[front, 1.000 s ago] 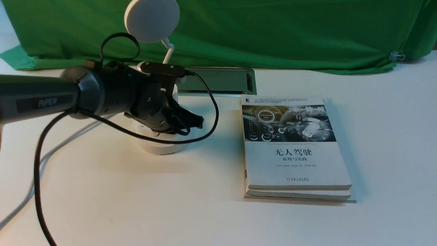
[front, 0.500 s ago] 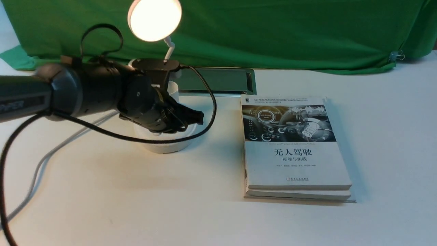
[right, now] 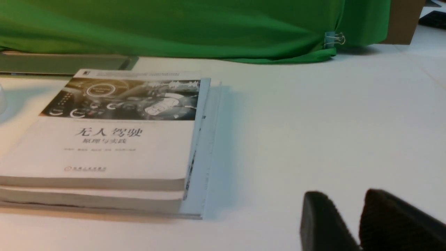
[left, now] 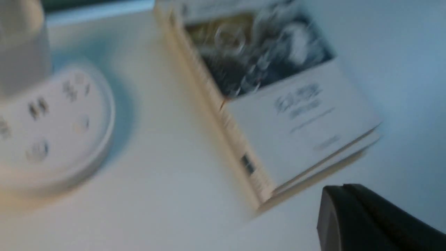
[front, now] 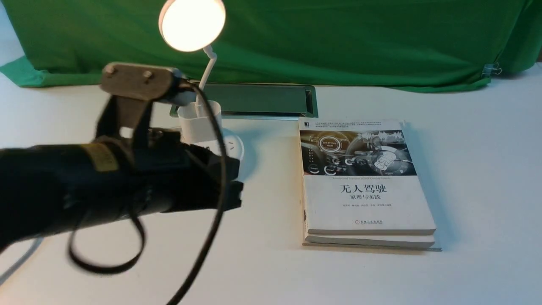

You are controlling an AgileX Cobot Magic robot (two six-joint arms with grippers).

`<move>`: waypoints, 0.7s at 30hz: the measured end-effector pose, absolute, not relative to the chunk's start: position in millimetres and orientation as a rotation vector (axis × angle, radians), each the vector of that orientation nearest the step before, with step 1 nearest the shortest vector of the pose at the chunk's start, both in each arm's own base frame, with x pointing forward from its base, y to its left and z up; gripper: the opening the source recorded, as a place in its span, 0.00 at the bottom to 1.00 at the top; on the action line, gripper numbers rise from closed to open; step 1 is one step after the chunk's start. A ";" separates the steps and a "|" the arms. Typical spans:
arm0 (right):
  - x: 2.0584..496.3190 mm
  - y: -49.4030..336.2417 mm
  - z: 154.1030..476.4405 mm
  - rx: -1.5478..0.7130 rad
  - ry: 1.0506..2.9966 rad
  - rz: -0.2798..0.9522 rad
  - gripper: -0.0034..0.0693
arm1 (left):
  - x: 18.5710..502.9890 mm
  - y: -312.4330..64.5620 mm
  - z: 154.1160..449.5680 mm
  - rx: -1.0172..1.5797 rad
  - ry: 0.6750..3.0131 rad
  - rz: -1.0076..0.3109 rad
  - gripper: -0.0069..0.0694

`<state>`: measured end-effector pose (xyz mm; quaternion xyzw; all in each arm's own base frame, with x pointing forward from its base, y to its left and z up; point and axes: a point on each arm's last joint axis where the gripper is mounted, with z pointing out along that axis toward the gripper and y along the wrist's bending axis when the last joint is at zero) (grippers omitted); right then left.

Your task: Turn on the desk lamp on the white desktop with your hand.

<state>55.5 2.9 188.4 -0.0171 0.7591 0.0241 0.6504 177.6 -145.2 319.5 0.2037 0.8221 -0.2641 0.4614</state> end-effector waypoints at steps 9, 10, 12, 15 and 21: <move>55.5 2.9 188.4 -0.039 1.724 0.055 0.37 | 98.6 -80.0 353.9 0.489 1.534 -0.594 0.09; 55.5 2.9 188.4 -0.039 1.724 0.055 0.37 | 93.7 -76.3 351.9 0.489 1.524 -0.595 0.09; 55.5 2.9 188.4 -0.039 1.724 0.055 0.37 | 86.8 -71.0 347.8 0.488 1.509 -0.596 0.09; 55.6 2.9 188.5 -0.039 1.723 0.055 0.37 | 81.1 -67.1 343.6 0.494 1.506 -0.596 0.09; 55.6 2.9 188.5 -0.039 1.723 0.055 0.37 | 60.6 -58.8 332.0 0.588 1.605 -0.620 0.09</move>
